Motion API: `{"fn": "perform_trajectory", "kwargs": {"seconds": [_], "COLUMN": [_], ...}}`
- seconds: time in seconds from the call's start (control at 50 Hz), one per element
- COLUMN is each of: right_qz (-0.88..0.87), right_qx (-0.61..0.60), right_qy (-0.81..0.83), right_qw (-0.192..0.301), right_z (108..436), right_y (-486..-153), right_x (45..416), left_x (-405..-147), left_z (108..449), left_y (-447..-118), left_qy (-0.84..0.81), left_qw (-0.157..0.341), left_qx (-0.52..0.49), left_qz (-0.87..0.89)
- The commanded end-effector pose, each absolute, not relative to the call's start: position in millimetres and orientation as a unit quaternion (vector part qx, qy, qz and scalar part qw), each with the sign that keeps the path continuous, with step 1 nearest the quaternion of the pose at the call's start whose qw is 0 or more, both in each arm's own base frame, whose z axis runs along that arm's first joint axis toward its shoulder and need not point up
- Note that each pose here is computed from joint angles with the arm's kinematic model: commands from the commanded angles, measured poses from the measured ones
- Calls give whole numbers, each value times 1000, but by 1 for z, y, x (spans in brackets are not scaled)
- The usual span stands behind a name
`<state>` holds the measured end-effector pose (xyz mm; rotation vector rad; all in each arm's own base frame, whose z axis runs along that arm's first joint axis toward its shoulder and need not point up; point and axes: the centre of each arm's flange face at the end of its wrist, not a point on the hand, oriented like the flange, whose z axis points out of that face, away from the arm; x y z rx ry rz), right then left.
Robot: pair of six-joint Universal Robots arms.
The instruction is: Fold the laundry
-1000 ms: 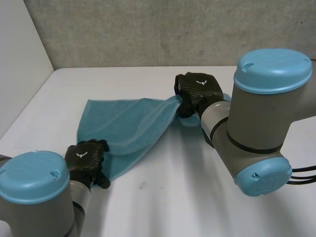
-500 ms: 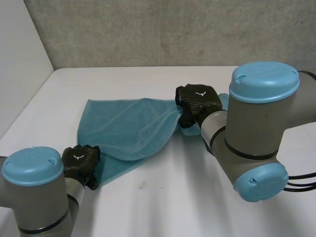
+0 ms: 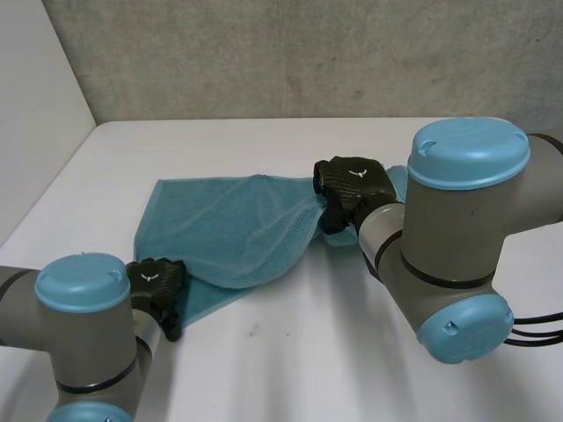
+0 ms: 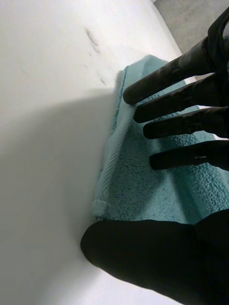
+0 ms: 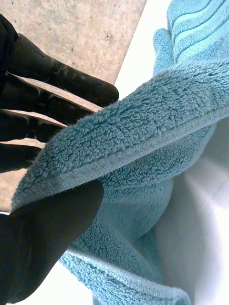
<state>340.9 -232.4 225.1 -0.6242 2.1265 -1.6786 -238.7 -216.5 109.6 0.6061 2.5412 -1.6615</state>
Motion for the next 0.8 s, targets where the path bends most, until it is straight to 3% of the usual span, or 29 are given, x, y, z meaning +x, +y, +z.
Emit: {"fn": "perform_trajectory", "kwargs": {"seconds": [0.02,0.52,0.72,0.8], "right_qz": [-592,-589,-589,-589], "right_qx": [-222,-224,-220,-229], "right_qy": [754,756,758,757], "right_qw": [179,178,175,170], "right_z": [224,221,221,224], "right_y": [-232,-231,-233,-234], "right_x": [341,340,337,333], "left_x": [-240,-237,-238,-227], "left_z": [109,110,131,147], "left_y": [-226,-246,-250,-259], "left_qy": [819,814,796,787], "left_qw": [25,30,12,2], "left_qx": [189,172,167,156], "left_qz": [-541,-554,-582,-597]}}
